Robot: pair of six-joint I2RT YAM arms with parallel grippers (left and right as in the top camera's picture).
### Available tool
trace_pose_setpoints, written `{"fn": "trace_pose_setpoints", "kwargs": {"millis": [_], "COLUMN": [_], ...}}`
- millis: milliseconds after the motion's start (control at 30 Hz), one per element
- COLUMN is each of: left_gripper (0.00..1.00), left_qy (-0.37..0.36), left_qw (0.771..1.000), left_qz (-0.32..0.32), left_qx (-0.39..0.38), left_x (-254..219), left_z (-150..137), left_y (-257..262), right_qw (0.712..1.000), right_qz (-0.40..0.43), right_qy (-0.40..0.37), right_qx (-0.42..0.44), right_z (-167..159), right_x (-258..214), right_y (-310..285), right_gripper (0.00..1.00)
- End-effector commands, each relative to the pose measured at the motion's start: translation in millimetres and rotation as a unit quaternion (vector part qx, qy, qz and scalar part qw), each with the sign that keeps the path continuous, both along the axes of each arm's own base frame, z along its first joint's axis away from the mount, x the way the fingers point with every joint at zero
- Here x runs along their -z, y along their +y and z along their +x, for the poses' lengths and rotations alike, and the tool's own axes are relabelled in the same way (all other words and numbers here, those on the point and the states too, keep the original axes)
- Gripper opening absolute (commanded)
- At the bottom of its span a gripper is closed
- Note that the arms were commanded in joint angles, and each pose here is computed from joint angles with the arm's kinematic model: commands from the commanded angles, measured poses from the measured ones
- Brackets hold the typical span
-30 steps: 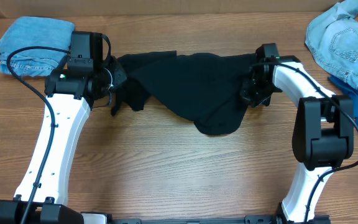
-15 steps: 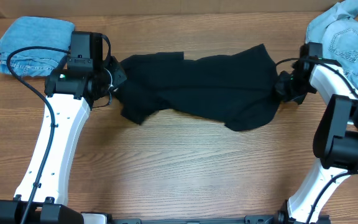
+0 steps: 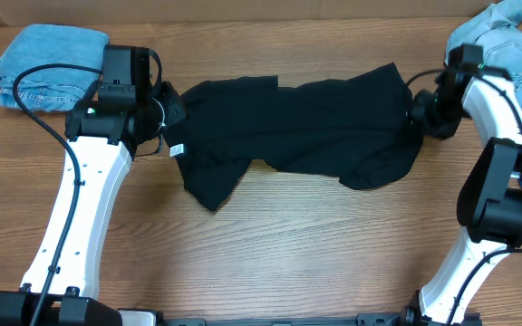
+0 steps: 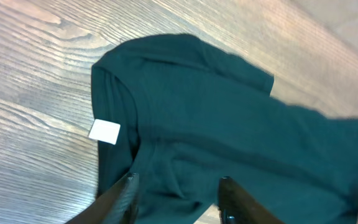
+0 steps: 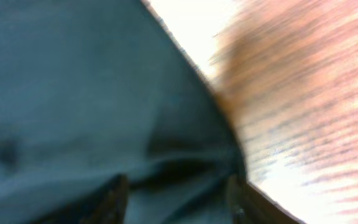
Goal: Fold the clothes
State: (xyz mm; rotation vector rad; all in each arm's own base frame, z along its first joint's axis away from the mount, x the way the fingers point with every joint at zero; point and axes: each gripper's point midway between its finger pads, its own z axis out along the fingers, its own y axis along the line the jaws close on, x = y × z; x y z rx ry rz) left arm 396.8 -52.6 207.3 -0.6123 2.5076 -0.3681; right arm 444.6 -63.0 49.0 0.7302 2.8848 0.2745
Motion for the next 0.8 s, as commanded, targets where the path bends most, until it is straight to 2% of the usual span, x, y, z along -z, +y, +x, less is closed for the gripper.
{"fn": "trace_pose_setpoints", "kwargs": {"millis": [0,33,133,167,200,267,367,467,633,767], "left_gripper": [0.55,0.55,0.42,0.33,0.33,0.36,0.36,0.36,0.38,0.48], "left_qy": [-0.02,-0.023,-0.008,0.022,0.054,0.077,0.122,0.139,0.129,0.112], "left_qw": [0.999,0.999,0.998,0.993,0.986,0.981,0.972,0.965,0.967,0.974], "left_qz": [0.021,0.029,0.021,-0.016,-0.038,-0.032,-0.027,-0.016,-0.011,0.022], "left_qx": [0.041,0.039,0.054,0.114,0.155,0.175,0.2,0.221,0.219,0.193], "left_x": [-7,-7,7,27,46,63,93,115,130,134], "left_z": [5,8,13,9,2,-1,-9,-9,6,21], "left_y": [-3,-1,-6,-30,-49,-58,-74,-86,-90,-76], "right_qw": [0.996,0.996,0.996,0.995,0.993,0.991,0.986,0.982,0.978,0.976], "right_qz": [0.052,0.062,0.074,0.08,0.082,0.083,0.085,0.078,0.059,0.058], "right_qy": [-0.067,-0.066,-0.039,-0.005,0.019,0.036,0.077,0.111,0.138,0.144], "right_qx": [-0.022,-0.028,-0.043,-0.06,-0.078,-0.1,-0.12,-0.132,-0.145,-0.154], "right_z": [21,20,8,-7,-18,-28,-48,-65,-79,-83], "right_x": [-59,-59,-53,-49,-48,-47,-46,-46,-45,-45], "right_y": [24,31,50,69,86,101,120,129,134,141], "right_gripper": [0.62,0.62,0.57,0.54,0.52,0.53,0.61,0.62,0.62,0.65]}}
